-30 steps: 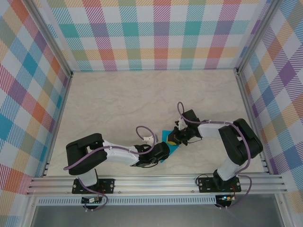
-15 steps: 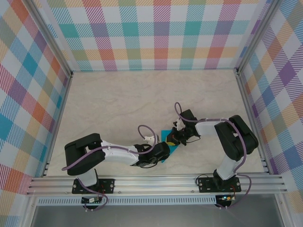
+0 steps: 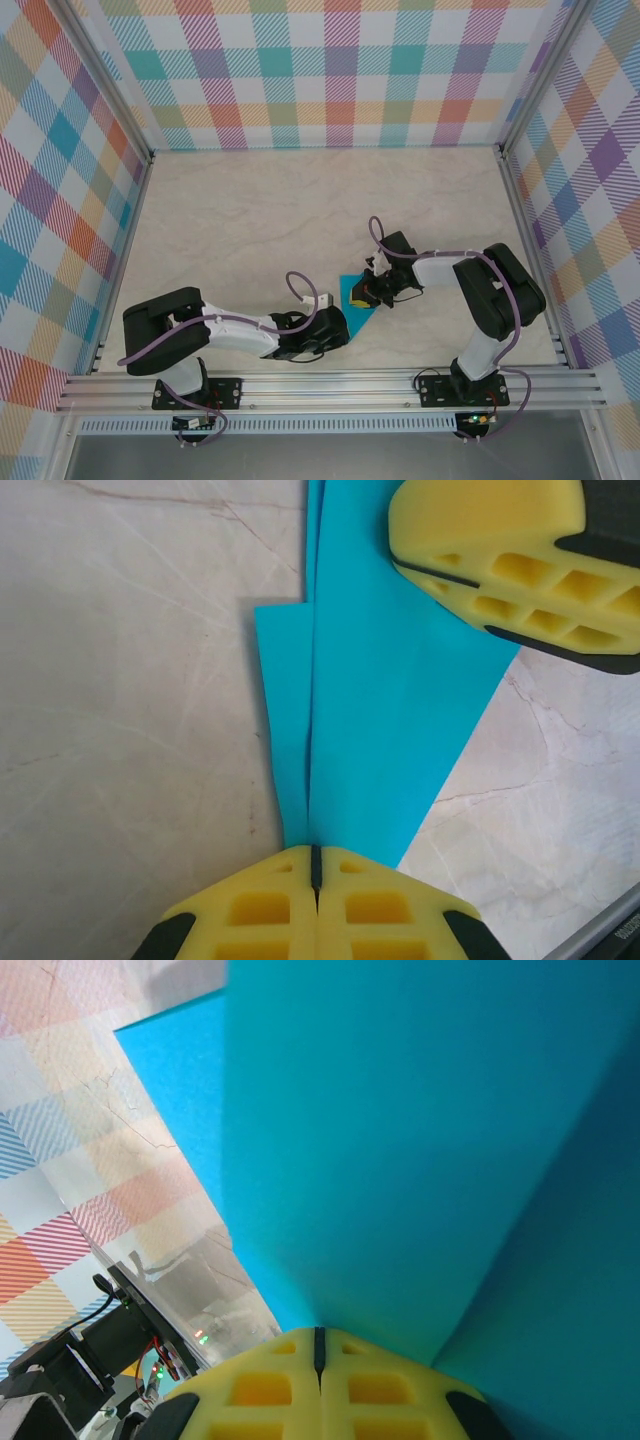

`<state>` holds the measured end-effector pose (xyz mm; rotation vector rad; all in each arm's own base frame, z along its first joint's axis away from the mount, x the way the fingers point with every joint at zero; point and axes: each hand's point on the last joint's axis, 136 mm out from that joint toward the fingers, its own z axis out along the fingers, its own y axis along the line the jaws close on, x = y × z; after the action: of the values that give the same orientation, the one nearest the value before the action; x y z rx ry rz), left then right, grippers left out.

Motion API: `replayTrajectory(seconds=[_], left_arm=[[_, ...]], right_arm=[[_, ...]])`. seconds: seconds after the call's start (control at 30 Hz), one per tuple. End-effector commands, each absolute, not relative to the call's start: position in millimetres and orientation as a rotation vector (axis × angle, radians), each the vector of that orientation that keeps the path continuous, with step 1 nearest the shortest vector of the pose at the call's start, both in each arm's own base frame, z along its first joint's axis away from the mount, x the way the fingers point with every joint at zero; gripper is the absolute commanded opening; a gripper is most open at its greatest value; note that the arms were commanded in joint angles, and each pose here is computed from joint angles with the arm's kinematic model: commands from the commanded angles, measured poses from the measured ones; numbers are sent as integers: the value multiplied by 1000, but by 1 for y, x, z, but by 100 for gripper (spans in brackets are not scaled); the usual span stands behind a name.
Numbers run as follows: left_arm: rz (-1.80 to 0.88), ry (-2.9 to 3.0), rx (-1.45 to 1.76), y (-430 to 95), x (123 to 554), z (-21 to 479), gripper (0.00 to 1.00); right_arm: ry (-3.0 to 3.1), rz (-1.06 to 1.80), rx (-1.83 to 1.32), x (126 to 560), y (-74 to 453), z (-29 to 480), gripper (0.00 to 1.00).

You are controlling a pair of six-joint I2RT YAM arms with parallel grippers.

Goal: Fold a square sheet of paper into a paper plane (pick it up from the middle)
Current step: Fourth fold the wing at the center of the table.

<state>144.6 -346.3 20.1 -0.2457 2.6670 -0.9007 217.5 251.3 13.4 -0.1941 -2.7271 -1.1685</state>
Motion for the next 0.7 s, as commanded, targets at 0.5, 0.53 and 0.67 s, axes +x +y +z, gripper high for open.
replayTrajectory(seconds=[0.5, 0.53, 0.67], left_arm=[[-938, 2647, -77, -358, 121, 38, 0], [-951, 2640, -63, -360, 121, 39, 0], [-981, 2639, -43, -365, 117, 34, 0]], right_arm=[[-2788, -819, -314, 193, 215, -41, 0], [-2789, -820, -313, 194, 215, -41, 0], [-2787, -815, -314, 193, 215, -42, 0]])
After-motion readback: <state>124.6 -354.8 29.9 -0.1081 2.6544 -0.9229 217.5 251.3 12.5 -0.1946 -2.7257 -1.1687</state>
